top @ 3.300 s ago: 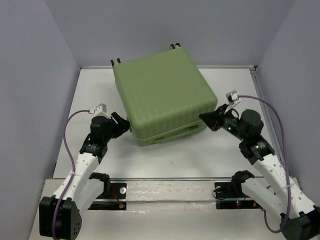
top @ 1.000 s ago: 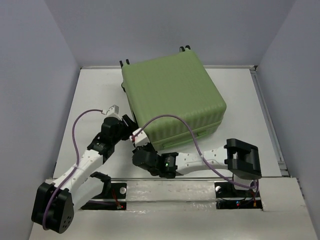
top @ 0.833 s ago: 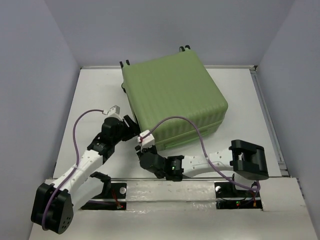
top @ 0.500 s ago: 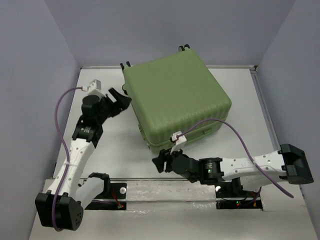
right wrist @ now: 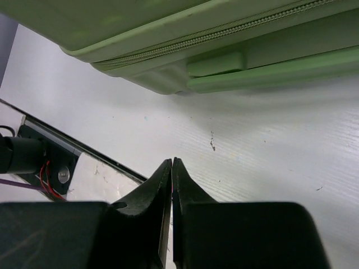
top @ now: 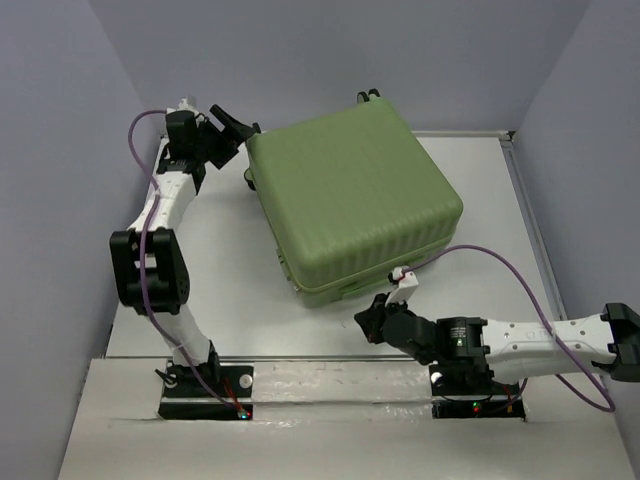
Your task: Pack the luggage
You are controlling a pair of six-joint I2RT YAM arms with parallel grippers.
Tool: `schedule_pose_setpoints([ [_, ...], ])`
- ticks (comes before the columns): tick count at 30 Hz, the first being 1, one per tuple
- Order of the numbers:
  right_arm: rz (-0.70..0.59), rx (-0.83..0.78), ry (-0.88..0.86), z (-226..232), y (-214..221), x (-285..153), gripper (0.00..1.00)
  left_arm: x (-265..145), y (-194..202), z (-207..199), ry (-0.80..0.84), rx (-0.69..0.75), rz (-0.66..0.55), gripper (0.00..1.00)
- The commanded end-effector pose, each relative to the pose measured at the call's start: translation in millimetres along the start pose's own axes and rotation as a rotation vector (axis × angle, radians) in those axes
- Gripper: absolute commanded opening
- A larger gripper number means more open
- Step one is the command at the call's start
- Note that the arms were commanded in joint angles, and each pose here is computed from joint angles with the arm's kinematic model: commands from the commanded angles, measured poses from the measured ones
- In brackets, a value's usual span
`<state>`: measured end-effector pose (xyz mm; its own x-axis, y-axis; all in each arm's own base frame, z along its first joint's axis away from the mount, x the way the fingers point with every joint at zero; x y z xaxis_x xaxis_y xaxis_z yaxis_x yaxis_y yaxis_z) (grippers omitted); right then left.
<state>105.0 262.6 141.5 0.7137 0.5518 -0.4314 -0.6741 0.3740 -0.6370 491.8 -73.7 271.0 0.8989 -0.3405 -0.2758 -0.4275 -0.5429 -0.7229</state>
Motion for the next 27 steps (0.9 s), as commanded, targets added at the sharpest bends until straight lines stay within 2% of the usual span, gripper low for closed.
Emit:
schedule_pose_setpoints([
  [1,-0.025,-0.015,0.034,-8,-4,0,0.1,25,-23,-19,0.085,-0.008,0.032,0.91],
  [8,0.002,-0.047,0.065,-11,6,6,0.1,68,-36,-25,0.132,-0.035,0.029,0.91],
  [11,-0.006,-0.036,0.075,-15,6,7,0.11,86,-21,-36,0.16,-0.055,0.063,0.9],
  [14,-0.016,-0.013,0.091,-21,3,8,0.19,95,-21,-42,0.184,-0.071,0.061,0.89],
  [17,-0.014,0.012,0.118,-31,0,11,0.33,99,-17,-43,0.189,-0.074,0.065,0.87],
  [20,-0.02,0.023,0.153,-43,-8,15,0.4,100,-14,-40,0.192,-0.083,0.063,0.82],
  [21,-0.028,0.026,0.161,-45,-12,16,0.41,101,-12,-38,0.189,-0.088,0.063,0.77],
  [22,-0.028,0.017,0.161,-47,-17,17,0.41,100,-12,-38,0.19,-0.089,0.057,0.66],
  [25,-0.061,0.021,0.196,-57,-34,21,0.42,98,-9,-34,0.194,-0.109,0.042,0.5],
  [26,-0.072,0.012,0.197,-58,-40,21,0.43,98,-7,-29,0.189,-0.114,0.036,0.37],
  [27,-0.088,0.022,0.212,-62,-47,23,0.43,98,-7,-26,0.182,-0.119,0.032,0.29],
])
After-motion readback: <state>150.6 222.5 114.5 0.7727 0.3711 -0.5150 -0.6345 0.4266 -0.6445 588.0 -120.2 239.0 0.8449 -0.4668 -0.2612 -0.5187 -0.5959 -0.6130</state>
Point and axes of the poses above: each gripper's point midway between its finger pads, its own x axis out along the fingers, its own z axis along the line the jaws close on, y = z × x, the point moved 2 cm from there along -x, back along the fingers, and after that the axes turned 12 degrees about x, right-handed, at the moved point
